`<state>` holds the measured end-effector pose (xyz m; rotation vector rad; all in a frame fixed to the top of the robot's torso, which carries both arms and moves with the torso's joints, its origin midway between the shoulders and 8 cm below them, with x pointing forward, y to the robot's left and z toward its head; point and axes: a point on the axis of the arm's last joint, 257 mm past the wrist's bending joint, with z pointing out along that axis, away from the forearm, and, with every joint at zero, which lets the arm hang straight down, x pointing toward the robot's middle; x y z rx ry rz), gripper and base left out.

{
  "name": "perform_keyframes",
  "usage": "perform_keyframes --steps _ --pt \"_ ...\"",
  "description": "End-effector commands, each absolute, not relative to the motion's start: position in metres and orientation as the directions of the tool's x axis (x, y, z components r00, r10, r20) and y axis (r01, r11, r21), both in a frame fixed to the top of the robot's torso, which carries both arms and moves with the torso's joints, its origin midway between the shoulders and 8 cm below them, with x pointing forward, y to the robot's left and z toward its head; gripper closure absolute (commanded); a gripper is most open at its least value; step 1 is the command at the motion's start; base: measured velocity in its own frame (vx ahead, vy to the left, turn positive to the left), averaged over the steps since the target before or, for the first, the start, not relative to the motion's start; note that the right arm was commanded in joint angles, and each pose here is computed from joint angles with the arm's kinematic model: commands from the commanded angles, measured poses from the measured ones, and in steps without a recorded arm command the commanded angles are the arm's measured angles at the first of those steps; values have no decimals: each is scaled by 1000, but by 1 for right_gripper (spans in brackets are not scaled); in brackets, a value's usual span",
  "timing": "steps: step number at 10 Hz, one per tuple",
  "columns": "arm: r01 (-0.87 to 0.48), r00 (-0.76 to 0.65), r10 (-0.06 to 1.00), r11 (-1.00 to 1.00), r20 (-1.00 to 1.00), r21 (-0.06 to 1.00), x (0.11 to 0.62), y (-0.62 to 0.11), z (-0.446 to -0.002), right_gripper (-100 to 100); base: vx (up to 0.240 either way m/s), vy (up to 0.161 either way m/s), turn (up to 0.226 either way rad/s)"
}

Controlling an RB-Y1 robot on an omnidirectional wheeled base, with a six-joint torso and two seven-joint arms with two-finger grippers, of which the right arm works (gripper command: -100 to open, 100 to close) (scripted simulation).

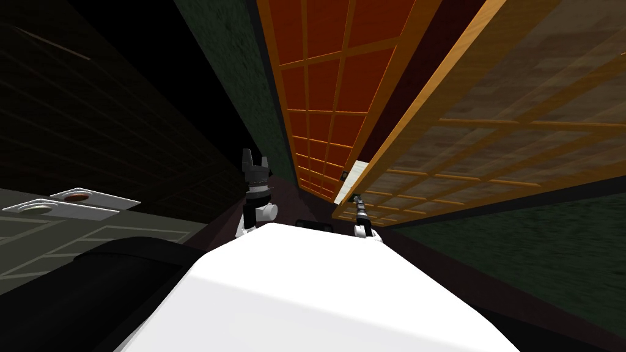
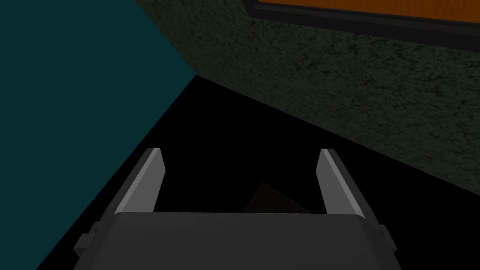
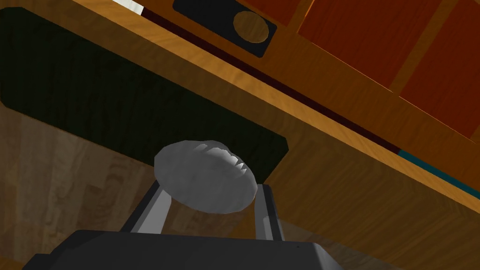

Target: Pull the door open

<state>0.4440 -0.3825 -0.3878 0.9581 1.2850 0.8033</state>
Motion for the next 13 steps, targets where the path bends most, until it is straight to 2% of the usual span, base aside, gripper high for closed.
perform_keyframes --steps 1,13 --pt "22 119 922 369 -369 929 445 -373 -389 100 -41 -25 48" --pt "-32 161 987 15 -10 999 446 -377 -387 100 -45 -24 62"
